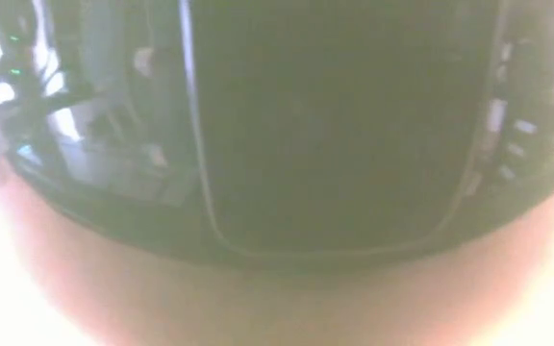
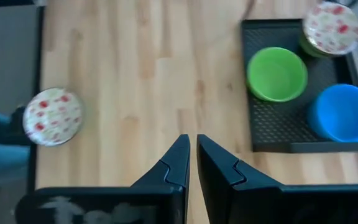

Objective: Pick & Place Mini bowls
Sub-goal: Stack the white bowl on top of the white bowls on the shelf

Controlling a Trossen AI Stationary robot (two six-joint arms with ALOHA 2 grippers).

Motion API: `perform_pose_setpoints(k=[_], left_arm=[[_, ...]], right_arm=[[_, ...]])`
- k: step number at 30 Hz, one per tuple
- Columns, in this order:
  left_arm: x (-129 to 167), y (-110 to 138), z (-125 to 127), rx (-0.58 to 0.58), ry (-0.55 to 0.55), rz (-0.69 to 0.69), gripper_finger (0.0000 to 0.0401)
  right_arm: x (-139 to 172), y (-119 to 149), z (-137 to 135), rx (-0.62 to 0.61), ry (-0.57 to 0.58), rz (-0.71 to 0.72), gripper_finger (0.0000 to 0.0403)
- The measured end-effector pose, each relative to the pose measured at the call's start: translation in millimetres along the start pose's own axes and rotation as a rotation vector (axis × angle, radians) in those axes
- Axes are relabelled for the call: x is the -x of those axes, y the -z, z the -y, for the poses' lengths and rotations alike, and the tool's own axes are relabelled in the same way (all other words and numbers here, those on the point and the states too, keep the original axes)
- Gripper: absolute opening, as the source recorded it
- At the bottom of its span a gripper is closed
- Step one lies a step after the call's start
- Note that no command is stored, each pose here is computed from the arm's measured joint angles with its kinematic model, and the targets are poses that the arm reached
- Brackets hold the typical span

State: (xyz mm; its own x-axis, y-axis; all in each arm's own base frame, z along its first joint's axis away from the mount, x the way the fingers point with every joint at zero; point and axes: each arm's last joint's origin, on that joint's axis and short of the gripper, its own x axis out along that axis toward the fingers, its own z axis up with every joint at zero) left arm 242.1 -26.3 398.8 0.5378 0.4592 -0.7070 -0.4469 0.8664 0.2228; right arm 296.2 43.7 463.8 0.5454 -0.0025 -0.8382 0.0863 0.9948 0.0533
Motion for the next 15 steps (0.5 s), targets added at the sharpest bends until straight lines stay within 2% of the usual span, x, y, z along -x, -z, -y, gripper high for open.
perform_pose_setpoints(k=[6, 8, 12, 15], left_arm=[[-11, 7, 24, -0.056, 0.238, -0.017, 0.0053], [-17, 6, 35, -0.077, 0.331, 0.024, 0.0053], [-27, 13, 61, -0.2, 0.507, 0.111, 0.0053], [-33, 16, 75, -0.172, 0.569, 0.195, 0.0053]], right_arm=[[19, 12, -23, 0.072, -0.037, 0.037, 0.0027], [27, 17, -27, 0.105, -0.039, 0.059, 0.0027], [47, 27, -29, 0.138, -0.045, 0.108, 0.0027], [61, 34, -28, 0.142, -0.061, 0.141, 0.0027]])
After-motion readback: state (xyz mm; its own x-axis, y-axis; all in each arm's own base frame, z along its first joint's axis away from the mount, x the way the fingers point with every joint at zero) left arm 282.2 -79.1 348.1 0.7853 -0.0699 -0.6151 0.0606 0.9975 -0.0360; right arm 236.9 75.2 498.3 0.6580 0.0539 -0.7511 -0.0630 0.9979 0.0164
